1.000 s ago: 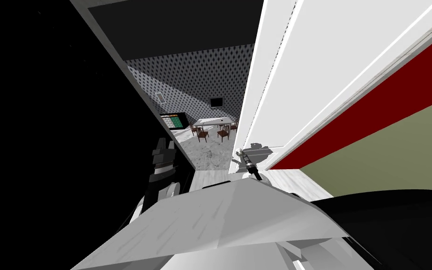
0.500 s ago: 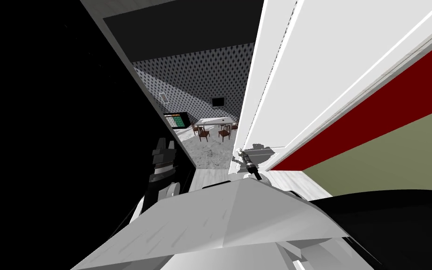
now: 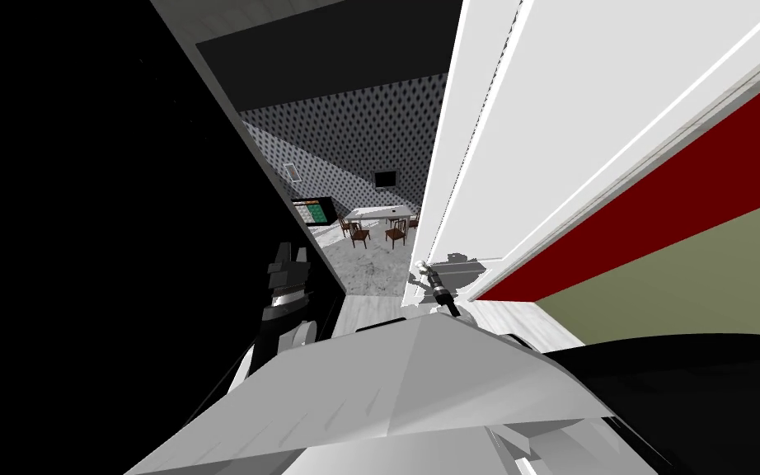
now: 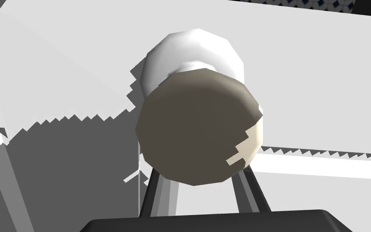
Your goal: Pull the door open
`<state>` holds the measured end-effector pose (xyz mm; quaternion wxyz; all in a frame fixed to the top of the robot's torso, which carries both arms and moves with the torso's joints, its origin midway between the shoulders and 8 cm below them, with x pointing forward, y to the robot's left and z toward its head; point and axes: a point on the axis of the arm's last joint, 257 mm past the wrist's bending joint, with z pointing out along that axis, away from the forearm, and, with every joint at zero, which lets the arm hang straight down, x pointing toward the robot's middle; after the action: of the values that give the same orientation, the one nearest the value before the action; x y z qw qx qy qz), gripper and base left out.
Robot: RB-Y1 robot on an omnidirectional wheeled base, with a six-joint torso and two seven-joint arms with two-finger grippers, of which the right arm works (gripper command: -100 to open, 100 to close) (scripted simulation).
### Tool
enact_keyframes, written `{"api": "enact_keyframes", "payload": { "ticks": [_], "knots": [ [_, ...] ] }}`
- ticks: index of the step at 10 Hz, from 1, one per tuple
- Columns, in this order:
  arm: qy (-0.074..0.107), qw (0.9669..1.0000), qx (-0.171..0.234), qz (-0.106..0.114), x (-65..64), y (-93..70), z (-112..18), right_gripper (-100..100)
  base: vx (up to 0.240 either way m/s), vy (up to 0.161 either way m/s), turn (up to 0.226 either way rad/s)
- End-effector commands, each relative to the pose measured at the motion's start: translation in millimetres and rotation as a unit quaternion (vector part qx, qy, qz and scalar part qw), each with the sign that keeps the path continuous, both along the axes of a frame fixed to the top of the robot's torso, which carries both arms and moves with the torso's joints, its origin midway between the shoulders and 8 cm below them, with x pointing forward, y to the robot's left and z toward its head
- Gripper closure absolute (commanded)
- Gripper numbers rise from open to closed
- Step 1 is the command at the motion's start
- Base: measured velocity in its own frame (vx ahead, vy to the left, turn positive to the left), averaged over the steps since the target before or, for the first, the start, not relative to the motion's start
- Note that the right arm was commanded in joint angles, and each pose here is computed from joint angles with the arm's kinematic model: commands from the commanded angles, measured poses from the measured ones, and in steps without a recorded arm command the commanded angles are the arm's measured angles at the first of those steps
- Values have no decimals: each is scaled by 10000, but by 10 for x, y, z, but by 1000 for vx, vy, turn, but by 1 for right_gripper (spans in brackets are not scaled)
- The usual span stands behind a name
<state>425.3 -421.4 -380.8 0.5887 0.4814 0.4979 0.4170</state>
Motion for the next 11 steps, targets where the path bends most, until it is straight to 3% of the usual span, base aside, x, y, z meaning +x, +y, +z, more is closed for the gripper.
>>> {"api": "enact_keyframes", "payload": {
  "ticks": [1,4,5,6,8,11],
  "knots": [
    [-66,9997,192,94,47,149,18,100,-32,-17,45],
    [-66,9997,192,94,47,149,18,100,-6,-5,-2],
    [-108,9989,451,71,53,140,19,100,-27,-9,65],
    [-108,9989,451,71,53,140,19,100,-37,-13,59],
    [-182,9959,890,22,64,122,21,100,-62,-28,82],
    [-239,9922,1225,3,69,113,21,100,-49,-25,58]
  ]
}}
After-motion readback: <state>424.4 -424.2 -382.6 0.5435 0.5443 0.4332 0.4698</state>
